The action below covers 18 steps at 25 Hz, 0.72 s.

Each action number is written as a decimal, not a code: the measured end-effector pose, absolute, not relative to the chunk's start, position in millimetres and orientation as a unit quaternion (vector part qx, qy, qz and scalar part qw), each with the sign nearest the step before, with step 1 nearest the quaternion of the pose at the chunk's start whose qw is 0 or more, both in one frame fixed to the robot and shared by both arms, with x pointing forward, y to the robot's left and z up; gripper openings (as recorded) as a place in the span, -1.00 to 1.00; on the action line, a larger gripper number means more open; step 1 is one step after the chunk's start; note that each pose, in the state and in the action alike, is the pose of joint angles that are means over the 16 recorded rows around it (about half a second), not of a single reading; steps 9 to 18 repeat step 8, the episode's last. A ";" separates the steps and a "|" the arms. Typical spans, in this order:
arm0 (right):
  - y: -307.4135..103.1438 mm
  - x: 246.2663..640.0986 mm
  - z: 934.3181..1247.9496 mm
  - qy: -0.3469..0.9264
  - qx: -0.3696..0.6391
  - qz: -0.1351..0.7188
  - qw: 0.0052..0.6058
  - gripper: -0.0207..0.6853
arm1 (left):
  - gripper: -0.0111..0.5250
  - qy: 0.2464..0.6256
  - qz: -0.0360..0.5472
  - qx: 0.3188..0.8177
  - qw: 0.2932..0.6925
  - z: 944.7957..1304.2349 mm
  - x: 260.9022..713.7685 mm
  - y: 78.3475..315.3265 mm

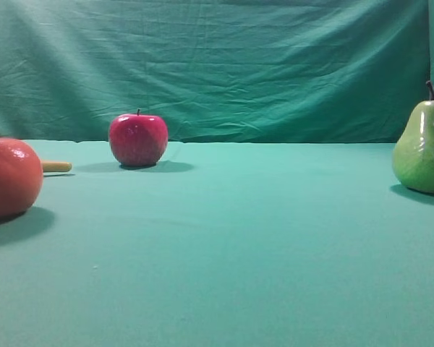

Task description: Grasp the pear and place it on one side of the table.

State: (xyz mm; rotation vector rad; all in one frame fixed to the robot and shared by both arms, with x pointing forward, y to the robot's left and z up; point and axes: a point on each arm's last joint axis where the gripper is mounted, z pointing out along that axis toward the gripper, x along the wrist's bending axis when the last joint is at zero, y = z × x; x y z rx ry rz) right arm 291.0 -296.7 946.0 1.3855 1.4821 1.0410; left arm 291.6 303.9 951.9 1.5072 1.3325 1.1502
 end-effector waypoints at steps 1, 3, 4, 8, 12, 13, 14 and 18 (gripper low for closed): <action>-296.7 291.0 945.9 0.591 0.552 0.415 0.417 -0.94 | -0.96 0.527 0.455 0.596 0.401 951.9 291.6 303.9; -296.7 290.9 945.9 0.591 0.552 0.414 0.417 -0.94 | -0.96 0.527 0.455 0.596 0.401 951.9 291.6 303.9; -296.7 290.9 945.8 0.591 0.552 0.414 0.417 -0.94 | -0.96 0.527 0.455 0.596 0.401 951.9 291.6 303.9; -296.7 290.9 945.8 0.591 0.552 0.414 0.417 -0.94 | -0.96 0.527 0.455 0.596 0.401 951.9 291.6 303.9; -296.7 290.9 945.8 0.591 0.552 0.414 0.417 -0.94 | -0.96 0.527 0.455 0.596 0.401 951.9 291.6 303.9; -296.7 290.9 945.8 0.591 0.552 0.414 0.417 -0.94 | -0.96 0.527 0.455 0.596 0.401 951.9 291.6 303.9; -296.7 290.9 945.8 0.591 0.552 0.414 0.417 -0.94 | -0.96 0.527 0.455 0.596 0.401 951.9 291.6 303.9; -296.7 290.9 945.8 0.591 0.552 0.414 0.417 -0.94 | -0.96 0.527 0.455 0.596 0.401 951.9 291.6 303.9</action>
